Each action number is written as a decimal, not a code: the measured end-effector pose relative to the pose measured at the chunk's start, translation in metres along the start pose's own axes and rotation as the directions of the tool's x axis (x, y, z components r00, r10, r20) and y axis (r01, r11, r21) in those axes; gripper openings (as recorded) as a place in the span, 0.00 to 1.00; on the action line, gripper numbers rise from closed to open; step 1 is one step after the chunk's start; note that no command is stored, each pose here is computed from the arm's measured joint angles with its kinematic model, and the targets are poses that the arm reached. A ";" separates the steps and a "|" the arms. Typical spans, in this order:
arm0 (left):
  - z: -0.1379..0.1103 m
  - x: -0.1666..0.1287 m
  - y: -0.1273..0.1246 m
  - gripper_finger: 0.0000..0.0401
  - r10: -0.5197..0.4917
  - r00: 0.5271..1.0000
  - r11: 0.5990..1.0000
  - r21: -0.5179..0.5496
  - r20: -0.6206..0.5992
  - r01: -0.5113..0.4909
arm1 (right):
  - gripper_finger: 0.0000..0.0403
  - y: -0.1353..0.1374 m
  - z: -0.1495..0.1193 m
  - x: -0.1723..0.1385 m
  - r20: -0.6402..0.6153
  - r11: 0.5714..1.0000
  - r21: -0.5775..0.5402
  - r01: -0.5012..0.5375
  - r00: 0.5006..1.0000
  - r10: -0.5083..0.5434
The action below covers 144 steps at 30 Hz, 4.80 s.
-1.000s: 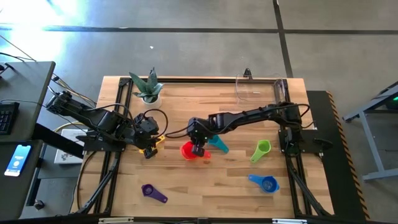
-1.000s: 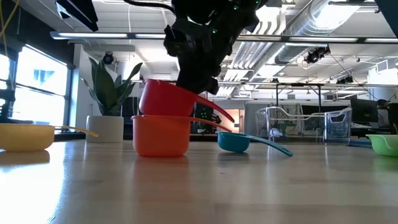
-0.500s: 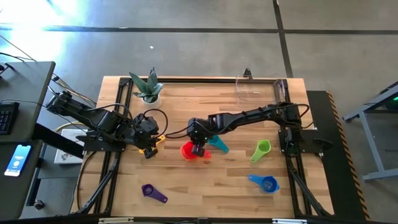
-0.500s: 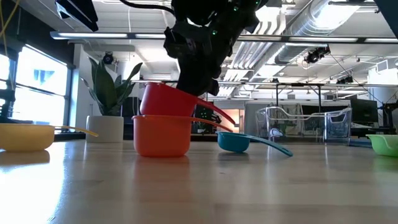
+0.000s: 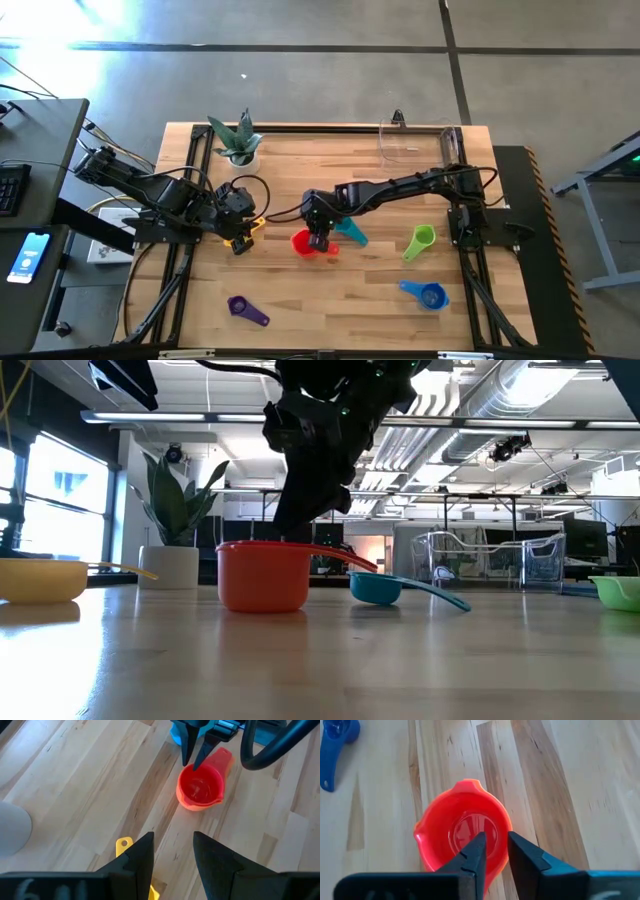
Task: Nest measuring cups in basket
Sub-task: Stack the red measuring cup on top of the orange measuring cup, then stack the yellow measuring cup on top of the red measuring cup
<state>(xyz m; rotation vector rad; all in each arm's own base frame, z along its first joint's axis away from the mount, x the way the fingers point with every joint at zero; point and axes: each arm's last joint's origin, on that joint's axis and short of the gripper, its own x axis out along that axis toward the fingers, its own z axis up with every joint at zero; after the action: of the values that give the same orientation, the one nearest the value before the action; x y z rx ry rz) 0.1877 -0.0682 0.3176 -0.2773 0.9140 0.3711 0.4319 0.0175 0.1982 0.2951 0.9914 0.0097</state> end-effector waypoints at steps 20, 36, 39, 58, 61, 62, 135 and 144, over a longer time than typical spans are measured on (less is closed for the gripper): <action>0.000 0.000 0.000 0.32 0.000 1.000 1.000 -0.006 -0.003 0.000 | 0.18 -0.011 -0.021 -0.010 -0.234 0.977 0.164 0.133 0.968 -0.093; 0.000 0.000 0.000 0.32 0.001 1.000 1.000 0.012 -0.002 -0.001 | 0.18 0.004 -0.026 -0.003 -0.255 0.975 0.212 0.072 0.967 -0.016; 0.000 0.000 0.000 0.32 0.001 1.000 1.000 0.012 -0.002 -0.001 | 0.18 0.004 -0.026 -0.003 -0.256 0.971 0.227 0.073 0.967 -0.013; -0.003 0.000 -0.001 0.32 -0.054 0.996 0.999 0.000 -0.064 0.055 | 0.18 0.006 -0.021 -0.009 -0.234 0.971 0.228 0.067 0.972 -0.012; -0.008 0.003 -0.003 0.32 -0.057 0.995 0.998 -0.032 -0.085 0.055 | 0.18 0.011 -0.010 -0.017 -0.198 0.973 0.226 0.048 0.980 -0.003; -0.011 0.005 -0.003 0.32 -0.050 0.994 0.998 -0.049 -0.097 0.045 | 0.18 0.012 -0.006 -0.020 -0.190 0.973 0.225 0.044 0.982 -0.001; -0.094 0.130 0.013 0.16 0.109 0.889 0.912 -0.310 -0.445 -0.267 | 0.18 0.033 0.069 -0.112 0.111 0.944 0.291 0.156 0.975 -0.195; -0.090 0.128 0.010 0.03 0.077 0.893 0.937 -0.273 -0.443 -0.216 | 0.18 0.033 0.069 -0.112 0.111 0.944 0.289 0.156 0.975 -0.195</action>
<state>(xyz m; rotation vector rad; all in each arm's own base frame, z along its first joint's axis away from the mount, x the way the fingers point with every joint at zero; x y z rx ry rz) 0.1902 -0.0694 0.1606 -0.6036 1.3149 0.6172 0.4310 0.0168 0.3341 0.4589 0.8776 -0.3125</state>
